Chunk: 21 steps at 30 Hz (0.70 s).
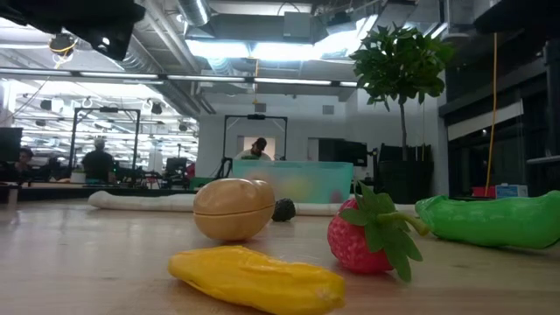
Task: Pick and placing Produce into tupperware
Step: Put the green peas into the green bin
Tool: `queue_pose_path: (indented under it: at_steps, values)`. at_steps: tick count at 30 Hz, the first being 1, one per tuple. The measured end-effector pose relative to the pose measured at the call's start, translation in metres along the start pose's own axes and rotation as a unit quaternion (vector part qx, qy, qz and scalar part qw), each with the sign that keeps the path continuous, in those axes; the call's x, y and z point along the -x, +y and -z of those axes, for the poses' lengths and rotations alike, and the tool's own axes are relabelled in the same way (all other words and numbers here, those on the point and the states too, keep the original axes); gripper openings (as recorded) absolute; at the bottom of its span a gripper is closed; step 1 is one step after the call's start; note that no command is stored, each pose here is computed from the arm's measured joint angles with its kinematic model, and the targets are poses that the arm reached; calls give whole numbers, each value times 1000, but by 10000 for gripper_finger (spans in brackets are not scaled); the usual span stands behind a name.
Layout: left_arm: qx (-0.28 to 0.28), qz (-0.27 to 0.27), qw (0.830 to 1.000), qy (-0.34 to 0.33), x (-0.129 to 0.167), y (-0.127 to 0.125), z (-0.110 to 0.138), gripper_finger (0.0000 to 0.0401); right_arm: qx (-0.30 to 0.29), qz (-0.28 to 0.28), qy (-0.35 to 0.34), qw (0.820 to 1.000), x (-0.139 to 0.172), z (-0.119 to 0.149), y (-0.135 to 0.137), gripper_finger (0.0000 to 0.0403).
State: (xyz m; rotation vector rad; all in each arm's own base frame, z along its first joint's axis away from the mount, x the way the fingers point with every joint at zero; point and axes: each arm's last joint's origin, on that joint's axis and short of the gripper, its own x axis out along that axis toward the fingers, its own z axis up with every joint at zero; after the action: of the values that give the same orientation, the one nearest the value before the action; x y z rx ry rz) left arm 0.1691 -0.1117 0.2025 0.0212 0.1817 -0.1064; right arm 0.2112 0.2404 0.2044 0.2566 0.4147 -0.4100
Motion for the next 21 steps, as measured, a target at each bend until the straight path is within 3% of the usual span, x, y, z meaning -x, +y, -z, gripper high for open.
queue_pose_path:
  at_steps: [5,11,16,21]
  values:
    - [-2,17,1000,0,3,-6,1,53,-68,78,47,993,-14,-7,16,165]
    - [-6,27,1000,3,5,-10,2,45,-125,172,146,966,-34,-20,22,165]
    - [-11,30,999,6,6,-11,3,38,-160,178,191,952,-49,-31,25,165]
    - [-19,28,999,17,6,-10,5,31,-145,160,256,942,-55,-32,25,165]
